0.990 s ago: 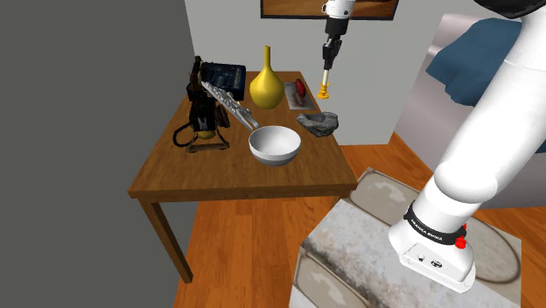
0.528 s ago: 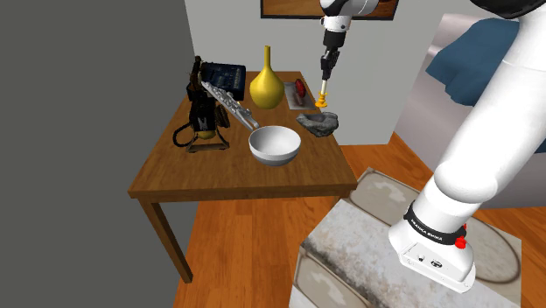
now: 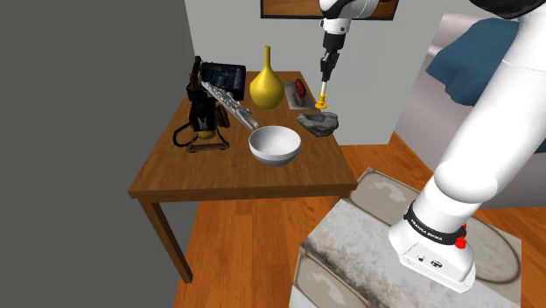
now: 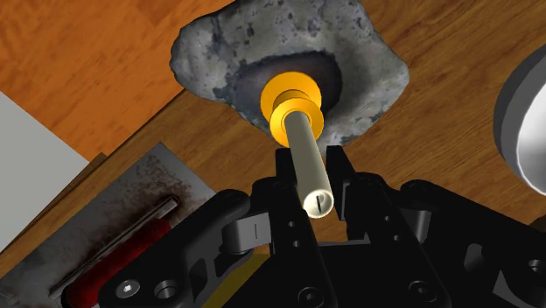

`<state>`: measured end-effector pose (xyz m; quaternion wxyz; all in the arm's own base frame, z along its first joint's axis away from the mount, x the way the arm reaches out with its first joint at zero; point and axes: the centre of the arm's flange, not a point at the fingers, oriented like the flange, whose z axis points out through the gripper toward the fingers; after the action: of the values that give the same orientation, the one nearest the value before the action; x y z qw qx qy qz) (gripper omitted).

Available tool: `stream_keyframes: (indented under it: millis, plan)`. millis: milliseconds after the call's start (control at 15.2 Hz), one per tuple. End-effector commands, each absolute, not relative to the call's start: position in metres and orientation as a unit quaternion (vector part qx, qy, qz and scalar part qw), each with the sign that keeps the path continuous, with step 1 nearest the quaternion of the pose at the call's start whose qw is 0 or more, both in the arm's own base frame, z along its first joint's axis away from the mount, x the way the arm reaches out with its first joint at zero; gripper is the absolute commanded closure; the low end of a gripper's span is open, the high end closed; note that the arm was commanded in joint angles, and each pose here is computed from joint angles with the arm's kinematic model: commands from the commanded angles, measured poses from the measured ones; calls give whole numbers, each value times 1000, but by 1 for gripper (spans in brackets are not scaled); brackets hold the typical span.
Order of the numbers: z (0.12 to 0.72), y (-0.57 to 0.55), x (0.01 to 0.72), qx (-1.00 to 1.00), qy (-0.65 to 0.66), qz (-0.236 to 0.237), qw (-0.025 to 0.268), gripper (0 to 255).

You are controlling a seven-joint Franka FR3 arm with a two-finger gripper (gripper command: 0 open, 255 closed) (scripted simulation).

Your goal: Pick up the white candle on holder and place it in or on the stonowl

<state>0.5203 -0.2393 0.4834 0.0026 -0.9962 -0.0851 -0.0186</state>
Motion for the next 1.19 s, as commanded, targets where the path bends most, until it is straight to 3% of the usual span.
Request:
stream_keyframes:
  millis: [0,330,594,1122]
  plan:
    - [483,-239,520,-996,-85,-19,3,0]
    - [483,-239,520,-996,-85,-19,3,0]
    - [533,-240,518,-996,-85,-19,3,0]
    - [533,-240,518,-996,-85,-19,3,0]
